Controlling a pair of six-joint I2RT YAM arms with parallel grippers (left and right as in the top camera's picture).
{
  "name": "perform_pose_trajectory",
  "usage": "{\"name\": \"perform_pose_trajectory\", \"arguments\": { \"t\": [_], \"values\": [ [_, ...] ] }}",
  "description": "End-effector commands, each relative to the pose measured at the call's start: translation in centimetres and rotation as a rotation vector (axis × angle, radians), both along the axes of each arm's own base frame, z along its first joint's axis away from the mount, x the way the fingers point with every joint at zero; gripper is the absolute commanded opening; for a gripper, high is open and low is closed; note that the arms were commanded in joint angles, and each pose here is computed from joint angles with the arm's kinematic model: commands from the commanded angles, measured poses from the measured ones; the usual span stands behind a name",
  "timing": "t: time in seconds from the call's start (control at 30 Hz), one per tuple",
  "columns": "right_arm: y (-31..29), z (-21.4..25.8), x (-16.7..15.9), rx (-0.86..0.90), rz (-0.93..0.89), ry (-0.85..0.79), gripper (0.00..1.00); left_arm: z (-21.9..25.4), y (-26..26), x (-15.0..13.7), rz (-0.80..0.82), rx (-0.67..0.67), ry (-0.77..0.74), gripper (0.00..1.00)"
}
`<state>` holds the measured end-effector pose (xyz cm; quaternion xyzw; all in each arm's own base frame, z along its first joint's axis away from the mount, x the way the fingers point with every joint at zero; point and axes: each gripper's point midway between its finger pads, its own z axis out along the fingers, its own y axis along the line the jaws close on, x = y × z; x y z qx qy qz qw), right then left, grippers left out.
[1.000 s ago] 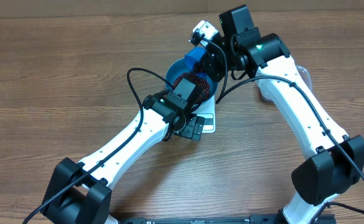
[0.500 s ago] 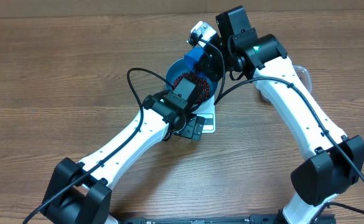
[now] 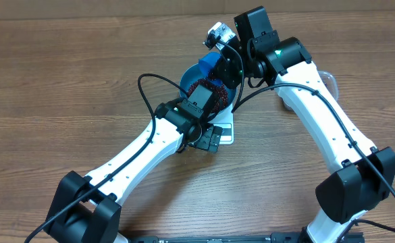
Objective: Scoop item into bowl and weigh 150g on scale
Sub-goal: 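Shake a few beans from the scoop into the teal bowl, then move the scoop back over the clear container with the right gripper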
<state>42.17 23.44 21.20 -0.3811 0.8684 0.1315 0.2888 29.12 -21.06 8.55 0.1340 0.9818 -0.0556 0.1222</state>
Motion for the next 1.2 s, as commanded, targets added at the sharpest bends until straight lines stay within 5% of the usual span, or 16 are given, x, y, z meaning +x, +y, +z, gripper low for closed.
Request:
{"name": "perform_pose_trajectory", "arguments": {
  "t": [0.0,0.3,0.77,1.03,1.17],
  "values": [
    [0.3,1.5,0.4,0.026,-0.002,-0.031,0.04,0.4,0.2,-0.1,0.008,0.0,-0.014,1.0],
    [0.5,1.9,0.4,0.105,-0.04,0.016,0.04,0.4,0.2,-0.1,0.008,0.0,-0.014,1.0],
    [-5.4,7.6,0.8,0.707,-0.112,0.338,0.04,0.4,0.2,-0.1,0.008,0.0,-0.014,1.0],
    [-14.3,5.9,3.1,0.673,-0.372,0.316,0.04,0.4,0.2,-0.1,0.008,0.0,-0.014,1.0],
    [-19.9,2.7,3.5,0.508,-0.601,0.309,0.04,0.4,0.2,-0.1,0.008,0.0,-0.014,1.0]
  ]
}}
